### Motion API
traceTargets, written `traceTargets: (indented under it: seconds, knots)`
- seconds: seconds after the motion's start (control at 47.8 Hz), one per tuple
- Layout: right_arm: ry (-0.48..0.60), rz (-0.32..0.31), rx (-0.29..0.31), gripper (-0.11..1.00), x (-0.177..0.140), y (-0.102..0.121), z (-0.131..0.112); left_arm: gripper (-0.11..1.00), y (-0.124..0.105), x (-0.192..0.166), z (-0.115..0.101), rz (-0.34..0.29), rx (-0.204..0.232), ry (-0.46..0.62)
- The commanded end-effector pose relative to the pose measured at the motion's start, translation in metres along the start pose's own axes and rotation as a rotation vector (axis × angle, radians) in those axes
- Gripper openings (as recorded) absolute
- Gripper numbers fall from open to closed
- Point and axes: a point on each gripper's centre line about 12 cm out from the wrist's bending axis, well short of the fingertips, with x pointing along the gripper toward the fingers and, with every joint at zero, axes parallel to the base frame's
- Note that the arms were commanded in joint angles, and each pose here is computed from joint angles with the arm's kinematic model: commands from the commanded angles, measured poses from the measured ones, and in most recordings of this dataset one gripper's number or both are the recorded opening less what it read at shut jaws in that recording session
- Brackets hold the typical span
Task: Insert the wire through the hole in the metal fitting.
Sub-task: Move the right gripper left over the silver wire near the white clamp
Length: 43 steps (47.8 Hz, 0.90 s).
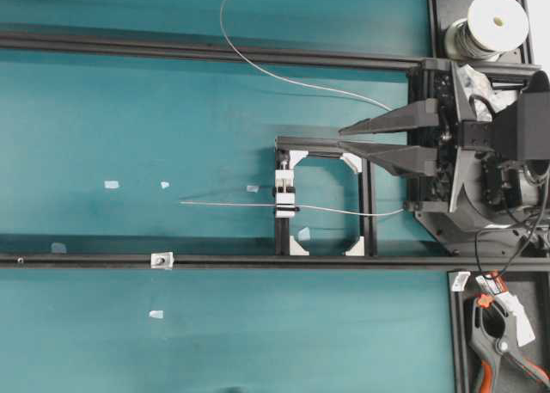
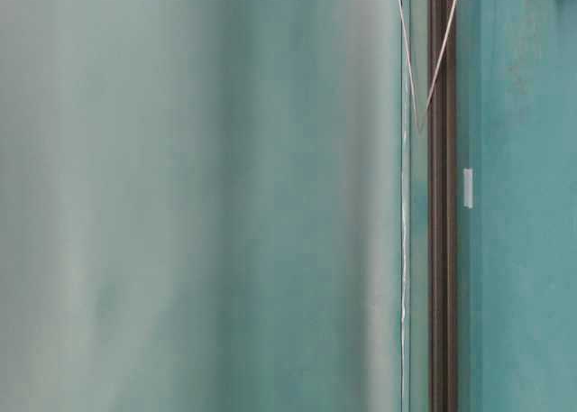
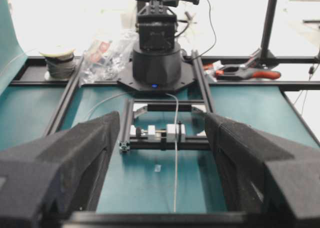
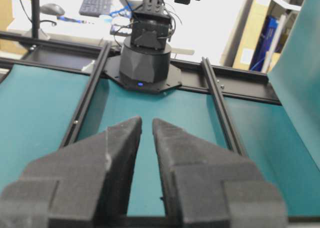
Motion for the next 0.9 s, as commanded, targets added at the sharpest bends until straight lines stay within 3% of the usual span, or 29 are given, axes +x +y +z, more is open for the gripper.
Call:
traceTargets:
  seconds: [0.0, 0.042, 0.146, 0.23, 0.314, 0.502, 0.627, 0.732, 0.794, 0.878]
  knots:
    - [-0.021, 0.0, 0.011, 0.24, 0.003, 0.0, 0.007, 0.24, 0.003, 0.003, 0.006, 0.021, -0.054, -0.013]
    - [-0.017, -0.001, 0.017, 0.22, 0.002, 0.0, 0.003, 0.22, 0.003, 0.004, 0.005, 0.021, -0.054, -0.008]
    - [-0.009, 0.0, 0.049, 0.02, 0.002, 0.0, 0.001, 0.02, 0.003, 0.004, 0.006, 0.021, -0.053, -0.009]
    - [0.005, 0.0, 0.094, -0.03, 0.003, 0.0, 0.0, -0.07, 0.002, 0.004, 0.006, 0.016, -0.044, -0.005]
    - [0.031, -0.002, 0.13, -0.03, 0.005, 0.0, -0.004, -0.1, 0.002, 0.006, 0.005, 0.013, -0.035, 0.002]
    - [0.074, -0.005, 0.143, -0.03, 0.013, 0.0, -0.011, -0.08, 0.002, 0.013, -0.004, 0.017, -0.032, 0.048]
    - [0.101, -0.007, 0.143, -0.03, 0.021, 0.0, -0.015, 0.04, 0.003, 0.024, -0.016, 0.019, -0.03, 0.106]
    - [0.118, -0.008, 0.142, -0.01, 0.027, 0.0, -0.016, 0.25, 0.003, 0.03, -0.023, 0.021, -0.03, 0.14]
    - [0.129, -0.009, 0.142, 0.07, 0.03, 0.0, -0.018, 0.44, 0.003, 0.032, -0.027, 0.019, -0.028, 0.153]
    - [0.142, -0.01, 0.142, 0.27, 0.033, 0.0, -0.02, 0.68, 0.003, 0.033, -0.031, 0.02, -0.019, 0.164]
